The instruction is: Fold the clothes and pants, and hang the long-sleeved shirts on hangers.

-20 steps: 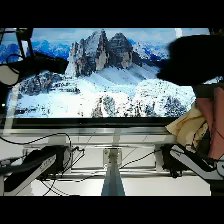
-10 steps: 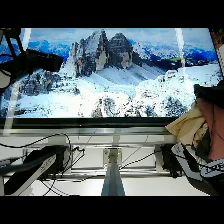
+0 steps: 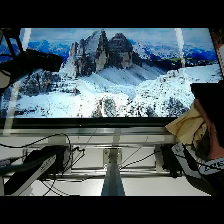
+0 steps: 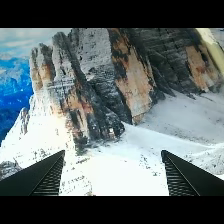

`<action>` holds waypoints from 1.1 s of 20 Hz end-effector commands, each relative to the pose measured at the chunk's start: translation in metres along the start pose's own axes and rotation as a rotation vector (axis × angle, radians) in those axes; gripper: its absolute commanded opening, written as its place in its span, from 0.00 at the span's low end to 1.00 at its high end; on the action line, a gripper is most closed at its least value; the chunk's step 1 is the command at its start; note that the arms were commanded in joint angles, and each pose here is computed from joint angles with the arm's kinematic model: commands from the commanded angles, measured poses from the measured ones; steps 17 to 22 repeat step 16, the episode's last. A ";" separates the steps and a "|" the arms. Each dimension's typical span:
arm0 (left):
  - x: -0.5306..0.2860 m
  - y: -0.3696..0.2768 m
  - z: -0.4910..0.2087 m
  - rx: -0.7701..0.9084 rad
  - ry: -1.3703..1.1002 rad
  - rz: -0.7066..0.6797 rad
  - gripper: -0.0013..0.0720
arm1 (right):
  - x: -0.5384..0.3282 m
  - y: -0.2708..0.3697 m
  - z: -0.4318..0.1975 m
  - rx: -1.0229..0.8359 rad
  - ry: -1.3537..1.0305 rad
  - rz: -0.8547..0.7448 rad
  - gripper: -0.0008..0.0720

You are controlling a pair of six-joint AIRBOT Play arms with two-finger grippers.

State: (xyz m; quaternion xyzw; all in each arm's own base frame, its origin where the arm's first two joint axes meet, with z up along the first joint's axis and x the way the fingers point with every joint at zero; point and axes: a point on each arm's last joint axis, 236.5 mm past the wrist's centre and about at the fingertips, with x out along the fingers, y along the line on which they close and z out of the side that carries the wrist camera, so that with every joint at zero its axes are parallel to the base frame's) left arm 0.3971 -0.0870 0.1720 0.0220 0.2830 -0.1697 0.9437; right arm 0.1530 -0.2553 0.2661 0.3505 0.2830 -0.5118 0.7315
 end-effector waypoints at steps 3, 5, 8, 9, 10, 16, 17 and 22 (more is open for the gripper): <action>0.000 0.000 0.001 0.000 -0.002 0.001 0.96 | -0.011 0.106 -0.006 -0.246 -0.026 0.403 0.06; 0.000 0.000 0.001 0.000 -0.002 0.001 0.96 | -0.029 0.162 -0.028 -0.402 -0.029 0.589 0.06; 0.000 0.000 0.001 0.000 -0.002 0.001 0.96 | -0.053 0.225 -0.082 -0.681 -0.019 0.767 0.06; 0.000 0.000 0.001 0.000 -0.001 0.001 0.96 | -0.056 0.238 -0.099 -0.758 -0.017 0.788 0.06; 0.000 0.000 0.001 0.000 -0.002 0.001 0.96 | -0.059 0.248 -0.115 -0.822 -0.015 0.797 0.06; 0.000 0.000 0.001 0.000 -0.002 0.001 0.96 | -0.069 0.287 -0.181 -0.991 0.050 0.883 0.06; 0.000 0.000 0.001 0.000 -0.002 0.001 0.96 | -0.069 0.287 -0.181 -0.991 0.050 0.883 0.06; 0.000 0.000 0.001 0.000 -0.002 0.001 0.96 | -0.069 0.287 -0.181 -0.991 0.050 0.883 0.06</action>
